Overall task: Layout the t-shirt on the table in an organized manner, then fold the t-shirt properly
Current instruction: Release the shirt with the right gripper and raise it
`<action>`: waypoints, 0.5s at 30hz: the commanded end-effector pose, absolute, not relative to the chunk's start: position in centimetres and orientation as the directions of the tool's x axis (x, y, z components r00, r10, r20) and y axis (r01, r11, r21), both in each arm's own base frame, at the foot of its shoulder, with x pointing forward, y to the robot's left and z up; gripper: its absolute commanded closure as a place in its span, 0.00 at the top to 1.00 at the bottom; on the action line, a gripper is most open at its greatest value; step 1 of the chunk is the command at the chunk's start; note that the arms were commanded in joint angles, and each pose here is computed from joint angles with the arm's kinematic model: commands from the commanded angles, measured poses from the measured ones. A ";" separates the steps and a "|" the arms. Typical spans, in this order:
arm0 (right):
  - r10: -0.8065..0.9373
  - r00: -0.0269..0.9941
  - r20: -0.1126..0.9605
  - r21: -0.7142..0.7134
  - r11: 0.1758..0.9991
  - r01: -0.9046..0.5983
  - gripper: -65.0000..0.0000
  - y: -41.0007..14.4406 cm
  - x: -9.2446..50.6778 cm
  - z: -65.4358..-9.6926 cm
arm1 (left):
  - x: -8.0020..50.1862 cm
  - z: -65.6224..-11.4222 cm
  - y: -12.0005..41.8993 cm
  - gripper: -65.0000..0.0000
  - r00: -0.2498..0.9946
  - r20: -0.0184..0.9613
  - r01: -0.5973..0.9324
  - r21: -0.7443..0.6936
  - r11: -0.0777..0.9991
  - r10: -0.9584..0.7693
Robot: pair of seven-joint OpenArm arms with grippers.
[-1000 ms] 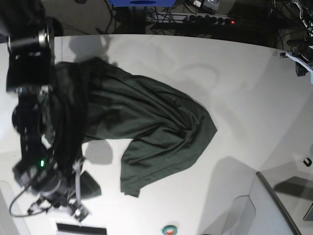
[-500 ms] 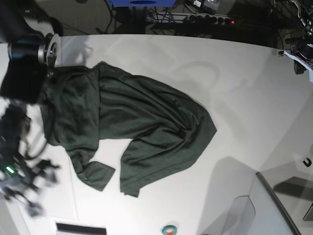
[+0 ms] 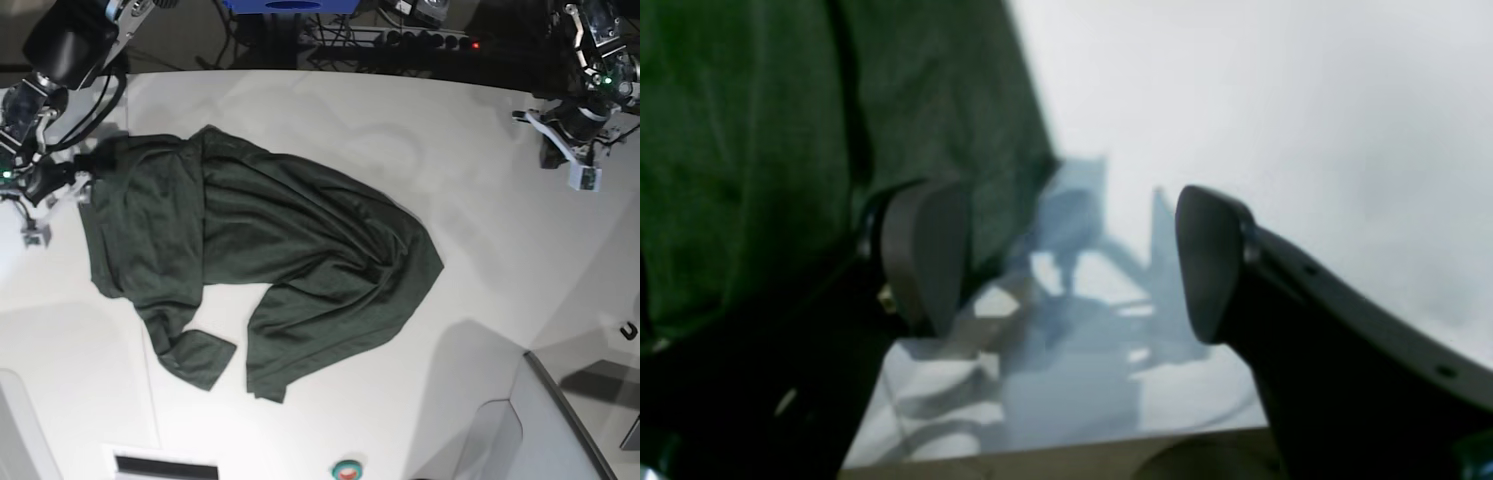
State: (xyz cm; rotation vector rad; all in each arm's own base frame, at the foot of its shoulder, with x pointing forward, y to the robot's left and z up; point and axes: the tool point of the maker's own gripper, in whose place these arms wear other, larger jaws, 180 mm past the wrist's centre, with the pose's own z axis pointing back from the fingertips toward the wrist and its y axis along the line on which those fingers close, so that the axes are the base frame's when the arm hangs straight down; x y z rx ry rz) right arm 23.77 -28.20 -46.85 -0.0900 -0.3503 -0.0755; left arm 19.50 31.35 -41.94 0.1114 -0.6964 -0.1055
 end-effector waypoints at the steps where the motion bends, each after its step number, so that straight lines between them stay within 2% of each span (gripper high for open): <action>1: -0.050 0.923 0.382 -0.095 0.991 0.093 0.69 -29.1 24.9 -45.8 | 20.2 -40.8 32.0 0.00 0.737 0.658 0.058 0.162 0.985 -0.152; 7: -0.052 0.931 0.360 -0.055 0.995 0.077 0.69 -27.9 25.0 -47.1 | 19.8 -40.9 32.3 0.00 0.745 0.651 0.051 0.163 0.985 -0.146; 9: -0.063 0.931 0.359 -0.034 0.996 0.081 0.63 -27.7 25.1 -47.7 | 19.7 -40.9 32.4 0.00 0.746 0.649 0.052 0.165 0.985 -0.148; 10: -0.066 0.929 0.364 -0.023 0.997 0.080 0.53 -27.5 25.3 -48.0 | 19.6 -40.9 32.6 0.00 0.747 0.649 0.046 0.167 0.985 -0.145; 13: -0.066 0.925 0.374 -0.026 0.996 0.082 0.06 -28.3 25.5 -48.2 | 19.4 -40.4 33.7 0.00 0.743 0.658 0.008 0.177 0.984 -0.125; 14: -0.065 0.922 0.381 -0.033 0.996 0.084 0.00 -28.7 25.9 -47.9 | 19.3 -40.3 33.9 0.00 0.742 0.659 0.003 0.179 0.984 -0.122; 15: -0.065 0.919 0.390 -0.044 0.995 0.089 0.02 -29.4 26.3 -47.5 | 19.3 -40.2 34.1 0.00 0.742 0.660 -0.004 0.182 0.983 -0.119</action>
